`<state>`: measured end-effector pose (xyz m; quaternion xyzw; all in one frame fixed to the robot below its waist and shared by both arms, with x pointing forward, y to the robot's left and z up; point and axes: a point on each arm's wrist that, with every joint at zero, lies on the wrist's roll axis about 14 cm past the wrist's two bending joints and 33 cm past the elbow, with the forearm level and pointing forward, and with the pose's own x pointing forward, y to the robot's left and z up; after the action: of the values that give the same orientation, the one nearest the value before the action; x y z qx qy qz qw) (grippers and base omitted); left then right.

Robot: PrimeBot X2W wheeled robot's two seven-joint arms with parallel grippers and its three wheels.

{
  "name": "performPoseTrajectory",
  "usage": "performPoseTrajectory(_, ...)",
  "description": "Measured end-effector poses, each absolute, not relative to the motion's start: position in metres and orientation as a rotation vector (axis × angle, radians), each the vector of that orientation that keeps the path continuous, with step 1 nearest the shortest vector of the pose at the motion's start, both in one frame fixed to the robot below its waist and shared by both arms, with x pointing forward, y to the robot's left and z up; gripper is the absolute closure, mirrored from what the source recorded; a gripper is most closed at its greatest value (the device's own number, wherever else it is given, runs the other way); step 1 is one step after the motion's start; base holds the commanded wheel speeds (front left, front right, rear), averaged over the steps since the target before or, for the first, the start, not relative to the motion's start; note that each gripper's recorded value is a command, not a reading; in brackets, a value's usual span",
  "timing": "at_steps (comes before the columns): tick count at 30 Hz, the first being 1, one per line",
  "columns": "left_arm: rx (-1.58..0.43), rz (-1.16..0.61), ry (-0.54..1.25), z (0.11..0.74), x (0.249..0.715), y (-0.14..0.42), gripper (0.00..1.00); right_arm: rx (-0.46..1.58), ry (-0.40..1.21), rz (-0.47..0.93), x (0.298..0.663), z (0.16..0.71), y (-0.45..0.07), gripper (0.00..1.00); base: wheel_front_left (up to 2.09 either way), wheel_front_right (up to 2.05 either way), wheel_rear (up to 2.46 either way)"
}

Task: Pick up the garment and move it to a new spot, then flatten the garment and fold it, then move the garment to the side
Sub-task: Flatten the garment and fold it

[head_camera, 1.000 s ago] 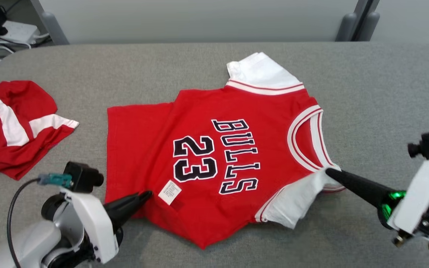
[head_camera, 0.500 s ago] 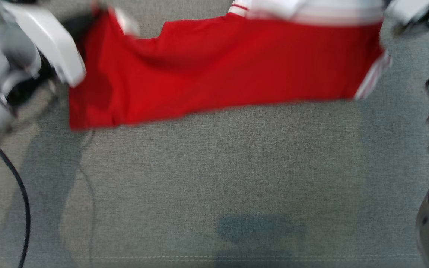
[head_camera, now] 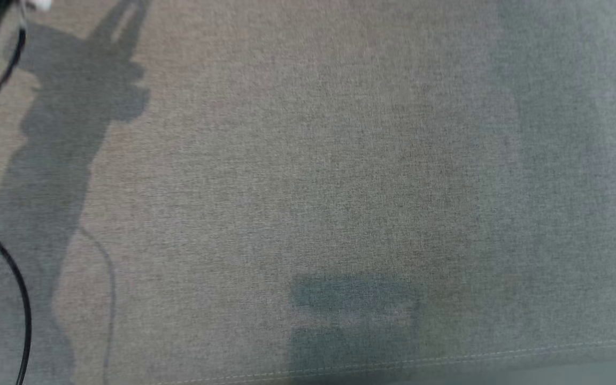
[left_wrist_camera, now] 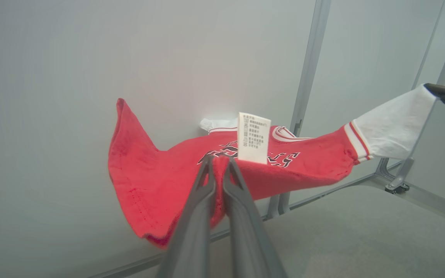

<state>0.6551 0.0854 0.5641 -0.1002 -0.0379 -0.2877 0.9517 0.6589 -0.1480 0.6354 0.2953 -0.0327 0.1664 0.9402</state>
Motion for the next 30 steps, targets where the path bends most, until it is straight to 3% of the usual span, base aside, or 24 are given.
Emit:
performPoseTrajectory(6, -0.238, -0.532, 0.114, 0.473, 0.644, 0.103, 1.0, 0.676, 0.176, 0.348, 0.639, 0.544, -0.149, 1.0, 0.0, 0.0, 0.0)
performPoseTrajectory(13, -0.3, -0.503, 0.256, 0.413, 0.597, 0.111, 1.0, 0.742, 0.479, 0.419, 0.57, 0.47, -0.142, 1.0, 0.0, 0.0, 0.0)
performPoseTrajectory(22, -0.328, -0.472, 0.332, 0.402, 0.527, 0.115, 1.0, 0.862, 0.695, 0.518, 0.484, 0.457, -0.129, 1.0, 0.0, 0.0, 0.0)
performPoseTrajectory(30, -0.29, -0.468, 0.353, 0.417, 0.472, 0.127, 1.0, 0.877, 0.754, 0.589, 0.421, 0.476, -0.118, 1.0, 0.0, 0.0, 0.0)
